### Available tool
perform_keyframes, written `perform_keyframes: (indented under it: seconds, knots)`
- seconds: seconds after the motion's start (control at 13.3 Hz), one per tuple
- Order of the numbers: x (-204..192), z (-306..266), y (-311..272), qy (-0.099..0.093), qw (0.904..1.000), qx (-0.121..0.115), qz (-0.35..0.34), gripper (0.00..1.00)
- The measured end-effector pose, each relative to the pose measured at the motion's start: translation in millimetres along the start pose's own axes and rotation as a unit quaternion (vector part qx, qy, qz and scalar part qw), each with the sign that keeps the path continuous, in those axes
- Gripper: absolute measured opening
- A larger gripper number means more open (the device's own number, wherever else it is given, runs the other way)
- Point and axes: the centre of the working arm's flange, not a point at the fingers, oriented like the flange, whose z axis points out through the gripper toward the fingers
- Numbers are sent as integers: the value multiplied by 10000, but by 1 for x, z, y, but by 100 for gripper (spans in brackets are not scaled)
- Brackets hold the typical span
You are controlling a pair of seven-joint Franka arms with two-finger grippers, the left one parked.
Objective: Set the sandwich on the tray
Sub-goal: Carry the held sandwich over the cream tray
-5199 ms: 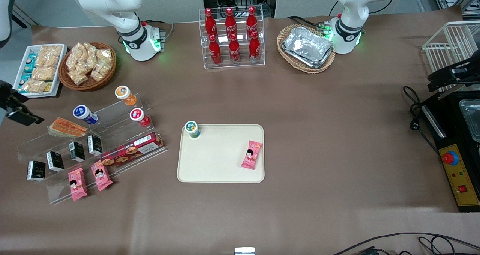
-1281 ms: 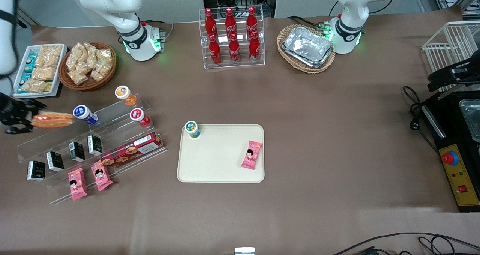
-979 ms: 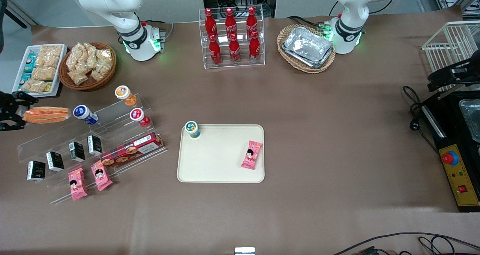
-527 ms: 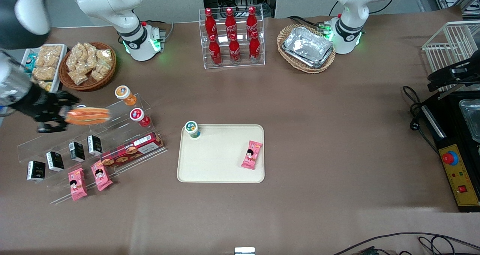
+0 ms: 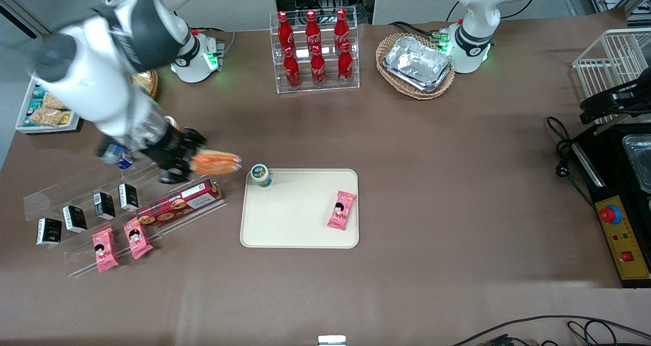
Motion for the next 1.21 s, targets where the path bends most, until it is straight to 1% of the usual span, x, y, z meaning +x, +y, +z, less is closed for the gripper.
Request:
perform_keyframes:
  seconds: [0.23, 0.38, 0.6, 0.68, 0.83, 0.98, 1.05, 1.21]
  knots:
    - [-62, 56, 16, -131, 9993, 268, 224, 0]
    - [-87, 93, 21, -224, 9976, 445, 475, 0]
    - [-113, 142, 27, -382, 9957, 724, 423, 0]
    - [-119, 153, 29, -411, 9953, 778, 409, 0]
    - [-122, 176, 29, -397, 9950, 837, 384, 0]
    - [-124, 201, 28, -429, 9940, 949, 348, 0]
    - [-124, 214, 29, -399, 9941, 957, 328, 0]
    - [-123, 242, 28, -404, 9932, 1052, 293, 0]
